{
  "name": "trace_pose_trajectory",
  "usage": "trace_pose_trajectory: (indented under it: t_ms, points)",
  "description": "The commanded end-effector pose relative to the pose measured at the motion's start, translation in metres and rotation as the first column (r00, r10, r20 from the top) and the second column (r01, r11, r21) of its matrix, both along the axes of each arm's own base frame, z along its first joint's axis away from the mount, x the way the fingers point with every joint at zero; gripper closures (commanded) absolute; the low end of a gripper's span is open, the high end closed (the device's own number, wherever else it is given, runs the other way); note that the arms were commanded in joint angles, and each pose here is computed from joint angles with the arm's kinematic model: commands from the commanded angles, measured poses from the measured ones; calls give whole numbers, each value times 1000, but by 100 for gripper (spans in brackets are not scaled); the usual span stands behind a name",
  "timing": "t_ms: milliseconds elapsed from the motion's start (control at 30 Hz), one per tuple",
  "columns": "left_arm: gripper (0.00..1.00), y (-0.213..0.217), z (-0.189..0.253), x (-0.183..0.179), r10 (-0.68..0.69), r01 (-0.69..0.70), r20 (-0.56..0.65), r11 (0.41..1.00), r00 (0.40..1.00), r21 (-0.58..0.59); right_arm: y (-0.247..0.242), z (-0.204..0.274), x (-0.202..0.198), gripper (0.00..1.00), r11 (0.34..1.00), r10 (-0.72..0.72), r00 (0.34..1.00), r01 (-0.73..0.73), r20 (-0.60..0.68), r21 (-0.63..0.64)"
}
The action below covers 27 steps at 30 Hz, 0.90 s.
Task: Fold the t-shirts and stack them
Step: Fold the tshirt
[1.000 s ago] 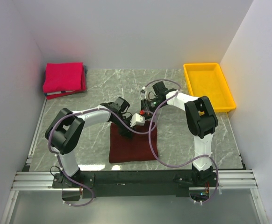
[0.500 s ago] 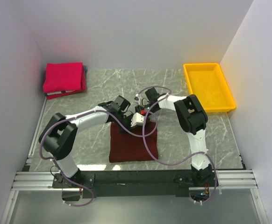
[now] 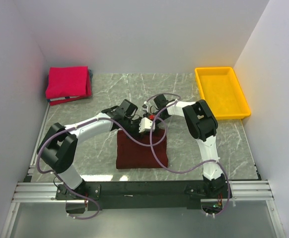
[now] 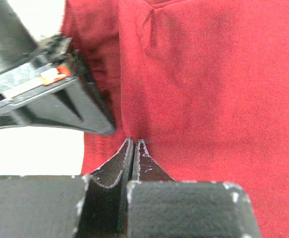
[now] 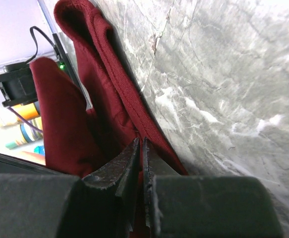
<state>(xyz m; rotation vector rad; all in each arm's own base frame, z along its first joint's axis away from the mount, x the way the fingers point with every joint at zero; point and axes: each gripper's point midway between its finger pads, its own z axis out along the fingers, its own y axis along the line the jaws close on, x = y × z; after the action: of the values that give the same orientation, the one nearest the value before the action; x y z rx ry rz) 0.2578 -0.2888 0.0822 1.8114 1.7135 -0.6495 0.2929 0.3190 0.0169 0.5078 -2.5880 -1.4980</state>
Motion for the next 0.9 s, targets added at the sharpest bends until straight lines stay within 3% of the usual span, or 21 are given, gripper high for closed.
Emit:
trace_pose_trajectory:
  t_ms: [0,367,667,767,867]
  points:
    - [99,-11,34,34,20,-9,153,997,988,-74,-2,-6,1,86,1000,12,1000,-11,7,-18]
    - [99,-6,37,74,77,-47,265,992,961,-115,-2,1,5,86,999,31,999,-30,40,-14]
    - [99,1,3,76,106,-95,226,994,968,-56,-11,23,30,81,994,52,983,-34,179,-103]
    - [91,6,1,81,137,-129,246,990,960,-49,-18,30,39,70,986,54,970,-15,235,-167]
    - [77,8,6,84,163,-155,257,987,953,-51,-28,39,55,63,972,60,943,19,326,-236]
